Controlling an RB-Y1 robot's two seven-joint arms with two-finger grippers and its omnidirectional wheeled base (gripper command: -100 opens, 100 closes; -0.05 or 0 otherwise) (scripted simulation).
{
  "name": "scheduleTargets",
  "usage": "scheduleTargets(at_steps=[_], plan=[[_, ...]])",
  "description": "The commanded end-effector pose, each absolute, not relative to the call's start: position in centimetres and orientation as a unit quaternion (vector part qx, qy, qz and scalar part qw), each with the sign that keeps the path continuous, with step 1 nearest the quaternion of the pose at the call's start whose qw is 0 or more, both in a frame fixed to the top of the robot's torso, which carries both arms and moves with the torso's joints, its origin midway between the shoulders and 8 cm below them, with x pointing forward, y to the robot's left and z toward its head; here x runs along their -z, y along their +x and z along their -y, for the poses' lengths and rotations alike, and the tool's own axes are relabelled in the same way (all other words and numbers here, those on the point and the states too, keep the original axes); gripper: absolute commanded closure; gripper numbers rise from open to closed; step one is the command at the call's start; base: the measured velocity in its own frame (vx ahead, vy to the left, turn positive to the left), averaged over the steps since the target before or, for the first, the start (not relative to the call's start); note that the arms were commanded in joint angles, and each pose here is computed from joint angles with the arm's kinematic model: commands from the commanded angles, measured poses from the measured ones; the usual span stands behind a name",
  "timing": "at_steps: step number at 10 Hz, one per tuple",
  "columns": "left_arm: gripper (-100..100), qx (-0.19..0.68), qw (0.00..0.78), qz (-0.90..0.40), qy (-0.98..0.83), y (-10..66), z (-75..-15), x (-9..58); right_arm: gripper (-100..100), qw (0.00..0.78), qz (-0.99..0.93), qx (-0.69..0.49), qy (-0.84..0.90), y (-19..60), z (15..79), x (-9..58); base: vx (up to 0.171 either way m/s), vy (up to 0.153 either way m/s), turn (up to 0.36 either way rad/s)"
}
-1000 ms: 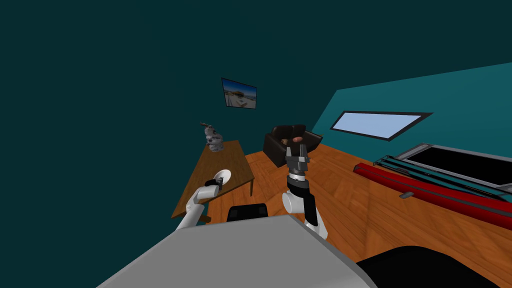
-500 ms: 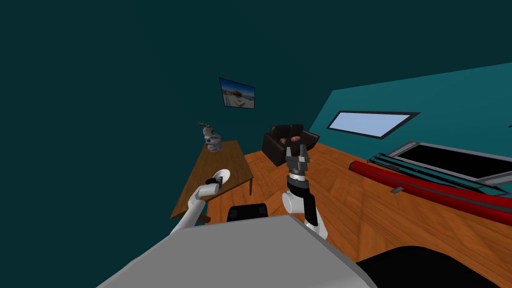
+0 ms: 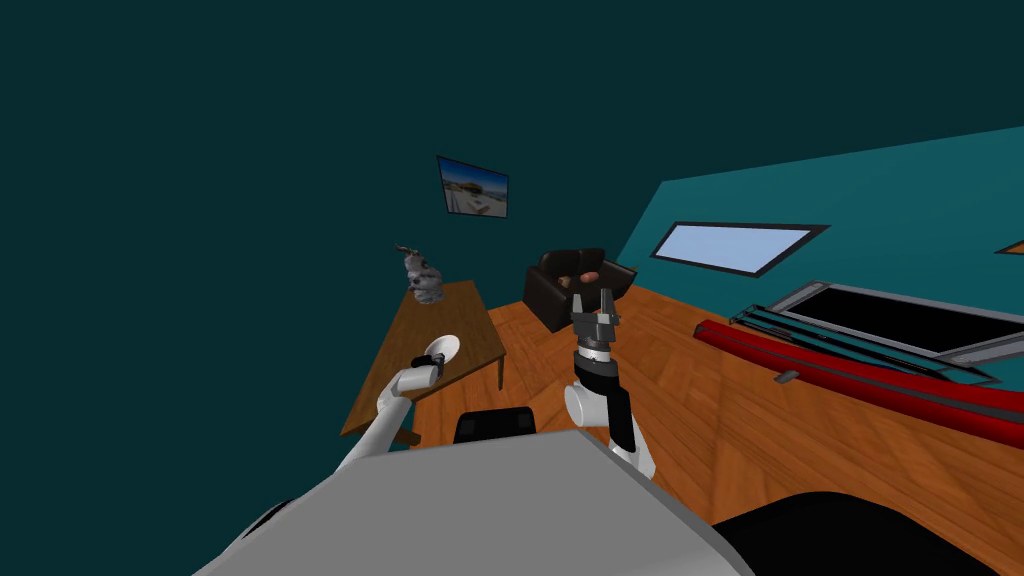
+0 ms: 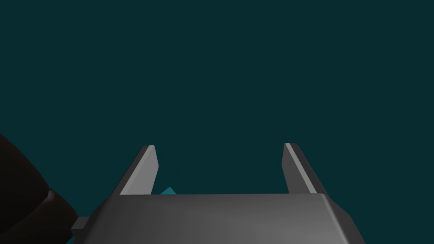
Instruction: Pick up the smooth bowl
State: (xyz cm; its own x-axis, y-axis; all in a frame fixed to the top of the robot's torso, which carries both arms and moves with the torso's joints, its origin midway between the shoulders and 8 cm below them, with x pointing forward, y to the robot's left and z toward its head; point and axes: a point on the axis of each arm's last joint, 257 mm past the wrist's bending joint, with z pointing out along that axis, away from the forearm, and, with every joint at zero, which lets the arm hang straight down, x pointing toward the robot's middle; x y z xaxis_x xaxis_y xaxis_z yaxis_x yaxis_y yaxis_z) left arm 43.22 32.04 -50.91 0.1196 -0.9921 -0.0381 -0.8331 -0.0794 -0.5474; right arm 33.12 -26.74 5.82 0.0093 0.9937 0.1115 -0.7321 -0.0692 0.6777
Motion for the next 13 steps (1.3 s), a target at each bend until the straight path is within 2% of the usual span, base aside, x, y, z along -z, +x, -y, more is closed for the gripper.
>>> scheduleTargets(at_steps=[1, 3, 4, 5, 13], plan=[[100, 0.176, 0.226, -0.64, -0.713, 43.2, -32.0, 50.9, 0, 0.646, -0.221, -0.668, 0.297, 33.1, 26.7, -5.8, 0.0, 0.0, 0.0], [100, 0.176, 0.226, -0.639, -0.713, 43.3, -32.1, 50.9, 0, 0.646, -0.221, -0.668, 0.297, 33.1, 26.7, -5.8, 0.0, 0.0, 0.0], [0, 0.176, 0.226, -0.639, -0.714, 43.2, -32.1, 50.9, 0, 0.646, -0.221, -0.668, 0.297, 33.1, 26.7, -5.8, 0.0, 0.0, 0.0], [100, 0.177, 0.226, -0.641, -0.711, 42.9, -31.7, 50.6, 0, 0.646, -0.221, -0.668, 0.297, 33.1, 26.7, -5.8, 0.016, 0.002, 0.048], [100, 0.182, 0.222, -0.653, -0.701, 40.5, -29.7, 49.0, 0, 0.646, -0.221, -0.668, 0.297, 33.1, 26.7, -5.8, 0.03, 0.006, 0.047]])
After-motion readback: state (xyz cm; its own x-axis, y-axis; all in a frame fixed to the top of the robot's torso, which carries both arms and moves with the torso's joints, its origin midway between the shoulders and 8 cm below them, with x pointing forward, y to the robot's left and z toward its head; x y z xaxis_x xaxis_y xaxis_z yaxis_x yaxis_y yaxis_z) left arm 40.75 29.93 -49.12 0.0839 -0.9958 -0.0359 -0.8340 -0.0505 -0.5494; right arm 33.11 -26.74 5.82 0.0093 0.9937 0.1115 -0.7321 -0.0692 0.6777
